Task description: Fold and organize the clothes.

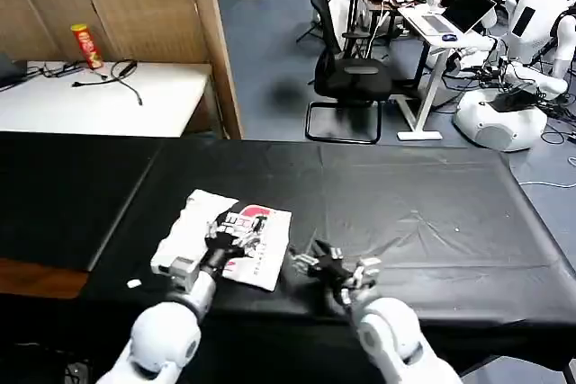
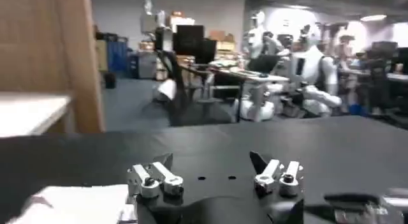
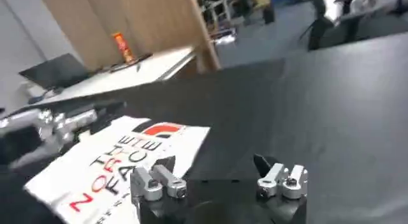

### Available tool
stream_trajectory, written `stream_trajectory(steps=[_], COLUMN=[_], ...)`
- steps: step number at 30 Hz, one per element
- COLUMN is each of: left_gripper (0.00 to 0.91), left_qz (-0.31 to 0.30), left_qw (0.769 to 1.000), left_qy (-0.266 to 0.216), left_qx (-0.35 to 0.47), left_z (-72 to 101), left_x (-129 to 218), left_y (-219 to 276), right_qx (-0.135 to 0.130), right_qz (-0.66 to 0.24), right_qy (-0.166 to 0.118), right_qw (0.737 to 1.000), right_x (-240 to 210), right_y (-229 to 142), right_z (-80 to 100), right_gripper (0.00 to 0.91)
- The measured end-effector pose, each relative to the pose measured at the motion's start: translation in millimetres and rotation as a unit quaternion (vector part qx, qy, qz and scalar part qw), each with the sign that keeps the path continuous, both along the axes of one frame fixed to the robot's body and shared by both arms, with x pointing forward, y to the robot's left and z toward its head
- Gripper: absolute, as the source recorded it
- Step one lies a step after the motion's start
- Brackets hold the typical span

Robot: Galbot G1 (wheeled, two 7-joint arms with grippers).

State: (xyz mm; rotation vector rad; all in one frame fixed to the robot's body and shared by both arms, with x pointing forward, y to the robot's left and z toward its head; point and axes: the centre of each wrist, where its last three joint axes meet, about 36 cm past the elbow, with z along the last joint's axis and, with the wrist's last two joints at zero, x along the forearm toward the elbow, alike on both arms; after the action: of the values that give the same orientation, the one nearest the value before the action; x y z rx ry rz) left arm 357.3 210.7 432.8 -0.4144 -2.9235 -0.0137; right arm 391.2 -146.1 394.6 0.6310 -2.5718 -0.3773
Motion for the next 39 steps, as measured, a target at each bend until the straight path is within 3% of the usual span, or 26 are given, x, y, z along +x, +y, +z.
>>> stream_trajectory(steps=[3, 4, 5, 14, 21, 23, 24, 25, 32, 39], left_gripper=[0.878, 0.878, 0.878, 0.878, 0.878, 0.878, 0.878, 0.878, 0.878, 0.878], left_qz=[0.009, 0.012, 0.016, 0.047, 0.071, 0.077, 0.080, 0.082, 0.095, 0.084], left_qw=[1.000, 1.000, 1.000, 0.999, 0.997, 0.997, 0.997, 0.997, 0.995, 0.996], left_qy=[-0.002, -0.003, -0.004, -0.005, -0.002, 0.000, 0.000, 0.002, 0.005, -0.005], left_qx=[0.001, 0.001, 0.003, 0.009, 0.011, 0.012, 0.012, 0.012, 0.007, 0.008], left_z=[0.8, 1.1, 1.6, -1.1, -10.6, -13.8, -15.3, -17.0, -21.0, -29.9], left_x=[-3, -5, -6, -15, -17, -17, -18, -18, -25, -32], left_y=[6, 8, 11, 32, 45, 49, 51, 52, 62, 65], right_qx=[0.004, 0.006, 0.008, 0.012, -0.013, -0.030, -0.039, -0.049, -0.108, -0.148], right_qz=[0.006, 0.008, 0.010, 0.015, 0.003, -0.004, -0.007, -0.013, -0.047, -0.056], right_qy=[0.007, 0.009, 0.010, 0.014, -0.007, -0.002, 0.001, 0.003, -0.019, -0.112], right_qw=[1.000, 1.000, 1.000, 1.000, 1.000, 1.000, 0.999, 0.999, 0.993, 0.981], right_x=[9, 12, 14, 30, 49, 53, 54, 54, 37, 2], right_y=[16, 21, 24, 36, -12, -37, -49, -61, -109, -123], right_z=[-7.9, -9.5, -11.1, -16.9, 2.5, 5.9, 7.5, 9.8, 26.8, 37.1], right_gripper=[0.380, 0.137, 0.088, 0.000, 0.000, 0.205, 0.595, 0.878, 0.878, 0.878])
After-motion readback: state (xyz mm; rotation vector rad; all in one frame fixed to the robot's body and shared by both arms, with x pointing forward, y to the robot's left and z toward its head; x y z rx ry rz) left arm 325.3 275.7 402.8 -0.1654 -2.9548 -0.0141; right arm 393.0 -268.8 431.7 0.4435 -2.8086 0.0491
